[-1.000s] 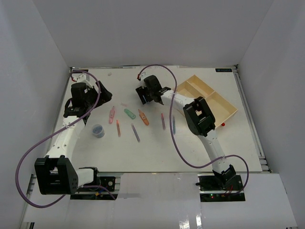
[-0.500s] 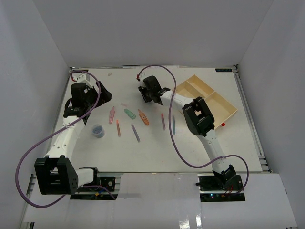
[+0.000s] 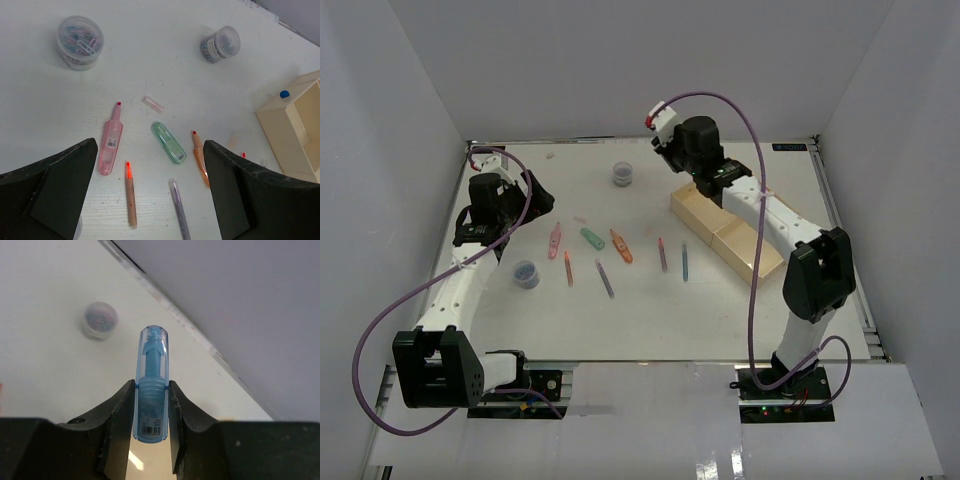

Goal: Sort the stationery into containers
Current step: Place the stationery in the storage box.

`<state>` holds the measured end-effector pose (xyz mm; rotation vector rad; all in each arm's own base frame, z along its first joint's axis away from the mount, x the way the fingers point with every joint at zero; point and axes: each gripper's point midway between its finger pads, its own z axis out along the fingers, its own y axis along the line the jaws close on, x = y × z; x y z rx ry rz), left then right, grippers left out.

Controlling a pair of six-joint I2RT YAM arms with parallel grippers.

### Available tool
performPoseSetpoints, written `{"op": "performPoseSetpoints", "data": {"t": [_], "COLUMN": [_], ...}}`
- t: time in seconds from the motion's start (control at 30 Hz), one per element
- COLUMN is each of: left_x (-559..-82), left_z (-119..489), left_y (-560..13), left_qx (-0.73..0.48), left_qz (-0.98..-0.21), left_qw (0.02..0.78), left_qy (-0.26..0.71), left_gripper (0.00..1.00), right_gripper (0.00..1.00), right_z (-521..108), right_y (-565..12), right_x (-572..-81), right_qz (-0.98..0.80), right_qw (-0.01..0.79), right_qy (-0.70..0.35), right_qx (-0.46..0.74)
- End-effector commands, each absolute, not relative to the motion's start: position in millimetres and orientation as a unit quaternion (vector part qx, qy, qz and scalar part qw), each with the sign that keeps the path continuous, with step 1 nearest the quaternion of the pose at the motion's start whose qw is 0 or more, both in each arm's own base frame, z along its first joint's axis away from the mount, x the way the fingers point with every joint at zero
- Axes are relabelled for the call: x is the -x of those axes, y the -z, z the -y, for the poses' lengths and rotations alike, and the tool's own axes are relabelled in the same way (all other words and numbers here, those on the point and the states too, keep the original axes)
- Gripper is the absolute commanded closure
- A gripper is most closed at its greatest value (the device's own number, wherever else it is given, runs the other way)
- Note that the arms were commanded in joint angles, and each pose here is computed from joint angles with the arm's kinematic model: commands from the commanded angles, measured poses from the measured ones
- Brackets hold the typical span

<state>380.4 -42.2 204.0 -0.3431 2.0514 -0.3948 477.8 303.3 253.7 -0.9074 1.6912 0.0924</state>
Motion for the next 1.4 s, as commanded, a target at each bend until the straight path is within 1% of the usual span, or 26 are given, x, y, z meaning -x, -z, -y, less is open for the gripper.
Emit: {"op": "performPoseSetpoints", "data": {"t": [0.0, 0.1, 0.2, 0.4, 0.6, 0.63, 0.8, 0.9, 0.93, 1.0, 1.03, 1.1, 1.13, 1.17, 1.3, 1.37], "left_x": [-379, -379, -379, -381, -381, -382, -382, -382, -382, -382, -382, -382, -382, -382, -382, -381], "left_z": [43, 42, 42, 45, 46, 46, 48, 47, 47, 48, 48, 49, 49, 49, 50, 51], "left_y": [-217, -216, -214, -206, -205, -204, -202, -202, -202, -202, -203, -202, -202, -203, -205, -204], "left_qx": [0.136, 0.136, 0.136, 0.136, 0.135, 0.136, 0.135, 0.135, 0.135, 0.133, 0.133, 0.133, 0.133, 0.133, 0.132, 0.132], "left_qz": [-0.837, -0.838, -0.839, -0.846, -0.846, -0.847, -0.849, -0.848, -0.849, -0.849, -0.849, -0.848, -0.849, -0.848, -0.847, -0.848], "left_qw": [0.504, 0.503, 0.501, 0.488, 0.486, 0.485, 0.48, 0.482, 0.481, 0.481, 0.481, 0.481, 0.48, 0.481, 0.482, 0.48], "left_qy": [0.165, 0.164, 0.164, 0.169, 0.171, 0.171, 0.176, 0.173, 0.173, 0.174, 0.176, 0.177, 0.177, 0.177, 0.181, 0.183], "left_gripper": [0.02, 0.02, 0.02, 0.02, 0.02, 0.02, 0.02, 0.02, 0.02, 0.02, 0.02, 0.02, 0.02, 0.02, 0.02, 0.02], "right_gripper": [0.87, 0.87, 0.86, 0.86, 0.82, 0.8, 0.76, 0.63, 0.54, 0.43, 0.32, 0.23, 0.2, 0.19, 0.18, 0.18], "right_z": [-220, -170, -138, -97, -77, -76, -80, -78, -76, -76, -77, -77, -77, -78, -88, -100], "right_y": [-216, -204, -198, -176, -147, -139, -123, -119, -118, -125, -129, -139, -154, -162, -215, -231], "right_x": [-503, -513, -521, -536, -549, -551, -555, -558, -559, -559, -559, -559, -558, -557, -548, -540], "right_qz": [-0.737, -0.75, -0.759, -0.776, -0.796, -0.801, -0.805, -0.808, -0.809, -0.807, -0.805, -0.802, -0.796, -0.793, -0.769, -0.765], "right_qw": [0.532, 0.516, 0.506, 0.491, 0.479, 0.474, 0.466, 0.464, 0.462, 0.467, 0.47, 0.478, 0.488, 0.494, 0.532, 0.541], "right_qy": [0.058, 0.092, 0.108, 0.122, 0.095, 0.09, 0.07, 0.075, 0.077, 0.079, 0.078, 0.078, 0.08, 0.081, 0.082, 0.065], "right_qx": [0.412, 0.405, 0.396, 0.376, 0.357, 0.355, 0.36, 0.357, 0.355, 0.354, 0.353, 0.349, 0.348, 0.348, 0.345, 0.343]}}
